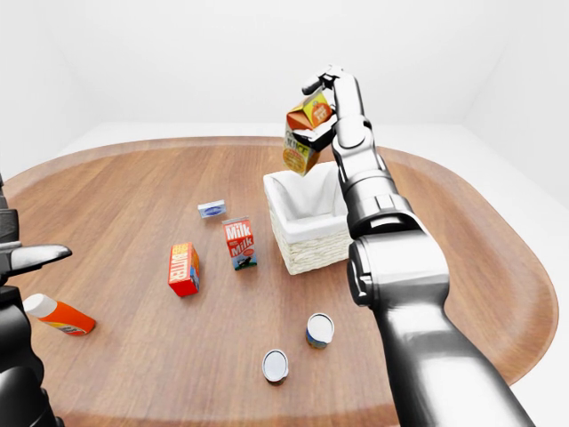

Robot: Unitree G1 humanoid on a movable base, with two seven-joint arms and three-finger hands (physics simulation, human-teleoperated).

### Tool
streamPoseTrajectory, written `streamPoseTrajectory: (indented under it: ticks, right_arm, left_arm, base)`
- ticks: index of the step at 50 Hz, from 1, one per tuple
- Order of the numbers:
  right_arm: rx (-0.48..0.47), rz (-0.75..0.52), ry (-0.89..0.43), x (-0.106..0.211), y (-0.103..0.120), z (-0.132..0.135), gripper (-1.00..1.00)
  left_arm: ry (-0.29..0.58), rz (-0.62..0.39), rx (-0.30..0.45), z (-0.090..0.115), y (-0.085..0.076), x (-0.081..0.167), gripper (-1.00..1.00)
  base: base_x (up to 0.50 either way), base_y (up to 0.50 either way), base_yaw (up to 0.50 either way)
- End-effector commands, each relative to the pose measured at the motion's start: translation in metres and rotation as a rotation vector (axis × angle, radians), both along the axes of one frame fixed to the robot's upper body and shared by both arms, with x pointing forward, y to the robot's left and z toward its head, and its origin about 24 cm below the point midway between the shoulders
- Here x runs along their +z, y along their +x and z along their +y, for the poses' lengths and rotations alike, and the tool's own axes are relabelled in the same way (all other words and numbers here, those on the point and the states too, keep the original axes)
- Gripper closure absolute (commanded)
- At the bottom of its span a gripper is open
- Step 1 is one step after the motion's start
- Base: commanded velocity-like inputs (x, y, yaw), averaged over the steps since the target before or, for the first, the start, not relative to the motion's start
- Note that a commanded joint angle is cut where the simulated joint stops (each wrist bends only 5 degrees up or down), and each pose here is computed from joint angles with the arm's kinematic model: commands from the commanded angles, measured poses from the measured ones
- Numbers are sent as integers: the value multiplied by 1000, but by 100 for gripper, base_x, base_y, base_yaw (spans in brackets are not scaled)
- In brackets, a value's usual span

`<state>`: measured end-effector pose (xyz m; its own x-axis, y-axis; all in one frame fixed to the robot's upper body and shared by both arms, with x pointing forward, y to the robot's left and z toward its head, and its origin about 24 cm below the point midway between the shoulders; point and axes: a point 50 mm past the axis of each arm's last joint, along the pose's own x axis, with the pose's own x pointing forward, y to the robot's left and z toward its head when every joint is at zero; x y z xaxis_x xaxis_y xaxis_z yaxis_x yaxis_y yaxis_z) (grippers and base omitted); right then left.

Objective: Pick up the orange juice, and put it in the basket.

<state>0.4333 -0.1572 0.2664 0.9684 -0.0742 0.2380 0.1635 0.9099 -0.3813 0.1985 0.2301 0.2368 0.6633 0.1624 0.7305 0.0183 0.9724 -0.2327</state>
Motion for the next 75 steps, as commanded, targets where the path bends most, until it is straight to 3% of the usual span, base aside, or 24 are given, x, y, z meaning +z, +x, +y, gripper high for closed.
streamPoseTrajectory:
  ticks: [1,54,75]
  right_arm:
    - [-56,-22,-5,3,-1,-6,100]
    - [-154,-2,-145,-26,-1,5,100]
    - [-184,2,-119,-32,-1,3,100]
  left_arm:
    - [-2,3,0,0,1,0,-100]
    - [-7,0,-2,0,0,0,-100]
    - [-17,-10,-1,1,-2,2,-100]
  base:
    - [0,0,0]
    - [0,0,0]
    - [0,0,0]
